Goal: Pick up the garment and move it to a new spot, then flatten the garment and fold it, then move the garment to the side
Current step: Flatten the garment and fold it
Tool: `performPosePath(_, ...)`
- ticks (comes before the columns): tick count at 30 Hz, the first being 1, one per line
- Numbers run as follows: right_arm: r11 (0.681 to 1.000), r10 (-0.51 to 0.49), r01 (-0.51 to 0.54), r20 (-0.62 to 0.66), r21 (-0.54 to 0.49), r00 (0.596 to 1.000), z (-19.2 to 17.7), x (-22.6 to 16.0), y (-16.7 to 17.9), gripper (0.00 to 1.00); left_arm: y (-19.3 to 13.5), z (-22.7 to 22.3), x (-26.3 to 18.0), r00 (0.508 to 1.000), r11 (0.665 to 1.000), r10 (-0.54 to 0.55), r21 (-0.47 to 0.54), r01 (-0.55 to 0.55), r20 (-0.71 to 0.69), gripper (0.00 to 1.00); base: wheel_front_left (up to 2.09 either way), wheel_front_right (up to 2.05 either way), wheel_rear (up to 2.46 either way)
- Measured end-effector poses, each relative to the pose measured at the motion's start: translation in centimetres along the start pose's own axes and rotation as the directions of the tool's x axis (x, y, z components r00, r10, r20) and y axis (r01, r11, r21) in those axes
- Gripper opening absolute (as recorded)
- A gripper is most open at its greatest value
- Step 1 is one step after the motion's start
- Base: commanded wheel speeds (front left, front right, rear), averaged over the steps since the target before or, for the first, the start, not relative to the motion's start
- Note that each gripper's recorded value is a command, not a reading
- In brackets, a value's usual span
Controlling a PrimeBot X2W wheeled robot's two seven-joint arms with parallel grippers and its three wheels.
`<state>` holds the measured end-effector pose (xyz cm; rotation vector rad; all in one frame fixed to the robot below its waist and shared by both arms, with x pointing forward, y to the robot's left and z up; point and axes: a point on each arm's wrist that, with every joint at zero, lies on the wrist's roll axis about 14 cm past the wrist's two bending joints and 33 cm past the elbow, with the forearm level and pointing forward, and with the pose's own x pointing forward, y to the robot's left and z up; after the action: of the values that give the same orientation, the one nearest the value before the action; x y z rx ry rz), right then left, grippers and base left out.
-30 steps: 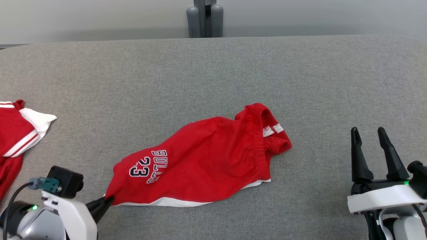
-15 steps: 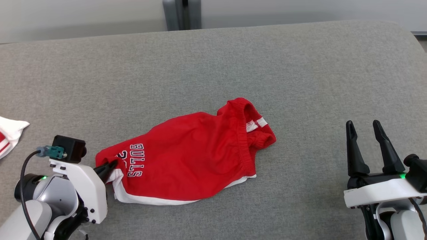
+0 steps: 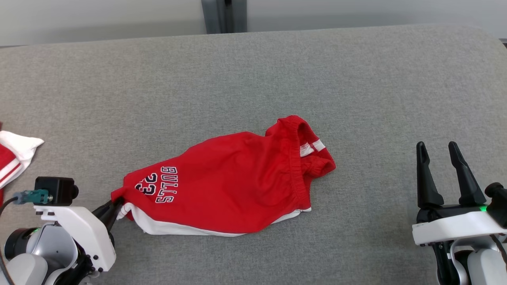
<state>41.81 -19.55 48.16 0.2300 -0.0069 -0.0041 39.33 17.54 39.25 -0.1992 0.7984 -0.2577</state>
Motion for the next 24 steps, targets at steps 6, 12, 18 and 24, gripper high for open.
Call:
performPosePath(6,1.0,0.022,-0.022,0.023,-0.007,1.0,0.8,0.4,0.7,1.0,1.9,0.7,-2.4,0.989,0.994,0.095,-0.072,-0.087,0.111,1.0,0.0,0.0,0.0)
performPosePath(12,0.999,0.047,-0.046,0.06,-0.02,0.997,2.1,0.5,1.6,1.0,4.2,3.8,-5.7,0.917,0.972,0.229,-0.13,-0.196,0.327,1.0,0.0,0.0,0.0)
performPosePath(18,0.996,0.08,-0.076,0.101,-0.04,0.992,3.6,0.5,2.7,1.0,3.5,8.8,-9.0,0.738,0.956,0.293,-0.184,-0.228,0.608,1.0,0.0,0.0,0.0)
performPosePath(24,0.994,0.099,-0.092,0.122,-0.066,0.988,4.7,-0.1,3.3,1.0,1.5,11.0,-11.0,0.595,0.957,0.277,-0.163,-0.239,0.755,1.0,0.0,0.0,0.0)
